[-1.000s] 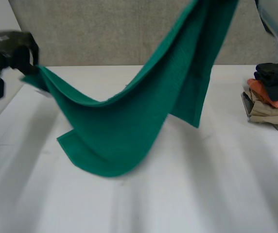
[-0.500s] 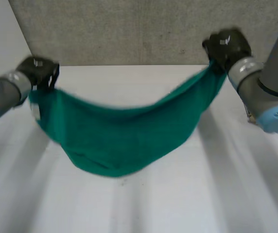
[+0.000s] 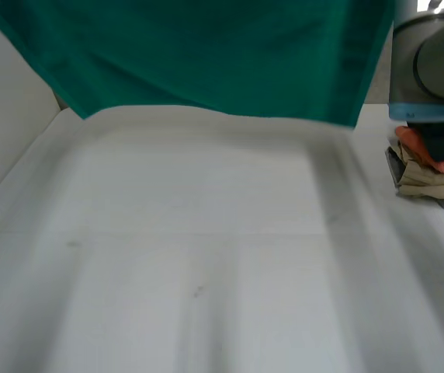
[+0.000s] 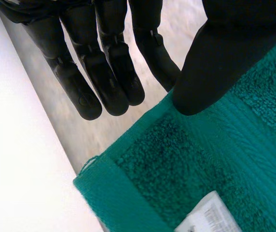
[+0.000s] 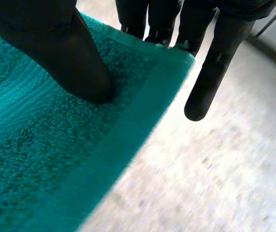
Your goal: Fold the laundry.
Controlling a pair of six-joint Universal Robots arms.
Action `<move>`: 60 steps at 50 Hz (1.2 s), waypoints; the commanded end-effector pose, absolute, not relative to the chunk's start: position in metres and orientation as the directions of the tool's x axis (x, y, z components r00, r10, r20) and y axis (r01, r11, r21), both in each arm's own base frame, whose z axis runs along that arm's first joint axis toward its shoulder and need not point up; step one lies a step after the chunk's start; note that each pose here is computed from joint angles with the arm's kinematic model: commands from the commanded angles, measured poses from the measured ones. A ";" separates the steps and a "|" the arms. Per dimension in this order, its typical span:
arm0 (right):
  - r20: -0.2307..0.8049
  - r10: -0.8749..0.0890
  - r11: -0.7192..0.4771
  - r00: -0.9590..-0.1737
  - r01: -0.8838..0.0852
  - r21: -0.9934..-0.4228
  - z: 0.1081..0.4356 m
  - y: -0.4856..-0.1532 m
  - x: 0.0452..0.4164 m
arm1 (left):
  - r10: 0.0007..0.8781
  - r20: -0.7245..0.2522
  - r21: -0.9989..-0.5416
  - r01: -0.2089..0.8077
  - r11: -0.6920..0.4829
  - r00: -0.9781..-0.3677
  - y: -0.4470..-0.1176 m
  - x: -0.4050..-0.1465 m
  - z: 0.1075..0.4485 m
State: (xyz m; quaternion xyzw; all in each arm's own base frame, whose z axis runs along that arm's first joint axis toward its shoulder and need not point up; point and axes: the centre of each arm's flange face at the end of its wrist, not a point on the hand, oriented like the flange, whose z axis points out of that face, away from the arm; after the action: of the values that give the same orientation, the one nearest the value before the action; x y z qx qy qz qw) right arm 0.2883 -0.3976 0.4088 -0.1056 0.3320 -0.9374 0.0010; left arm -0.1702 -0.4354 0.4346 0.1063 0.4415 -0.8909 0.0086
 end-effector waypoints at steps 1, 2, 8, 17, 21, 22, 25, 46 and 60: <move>0.336 -0.189 -0.566 -0.922 -0.178 -0.805 0.331 -0.406 0.283 | 0.186 -0.229 -0.914 0.145 -0.379 -0.955 -0.433 -0.158 0.350; 0.362 -0.226 -0.515 -0.904 -0.204 -0.833 0.311 -0.404 0.281 | 0.234 -0.233 -0.933 0.150 -0.326 -0.944 -0.428 -0.159 0.329; 0.429 -0.332 -0.349 -0.840 -0.313 -0.883 0.249 -0.389 0.268 | 0.346 -0.236 -0.969 0.193 -0.153 -0.908 -0.403 -0.156 0.264; 0.528 -0.428 -0.208 -0.733 -0.489 -0.847 0.217 -0.337 0.249 | 0.443 -0.313 -0.929 0.367 0.040 -0.840 -0.345 -0.145 0.219; 0.575 -0.455 -0.166 -0.680 -0.570 -0.805 0.227 -0.311 0.240 | 0.481 -0.356 -0.879 0.462 0.118 -0.801 -0.317 -0.139 0.221; 0.583 -0.462 -0.156 -0.668 -0.586 -0.795 0.230 -0.305 0.238 | 0.493 -0.366 -0.865 0.484 0.132 -0.789 -0.312 -0.139 0.222; 0.624 -0.498 -0.094 -0.602 -0.678 -0.729 0.236 -0.284 0.226 | 0.555 -0.376 -0.797 0.564 0.216 -0.742 -0.288 -0.135 0.226; 0.619 -0.675 0.014 -0.400 -0.847 -0.532 0.193 -0.264 0.218 | 0.735 -0.410 -0.631 0.750 0.198 -0.539 -0.289 -0.167 0.223; 0.713 -0.270 -0.195 -0.647 -0.688 -0.699 0.257 -0.370 0.261 | 0.356 -0.651 -0.747 0.650 -0.140 -0.670 -0.408 -0.212 0.295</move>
State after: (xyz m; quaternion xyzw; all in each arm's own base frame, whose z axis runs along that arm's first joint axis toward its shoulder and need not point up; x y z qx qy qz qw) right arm 0.2419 -0.3225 0.2011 -0.4749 0.6828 -0.5383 -0.1359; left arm -0.1970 -0.3641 0.2384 0.4455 0.7216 -0.5251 0.0718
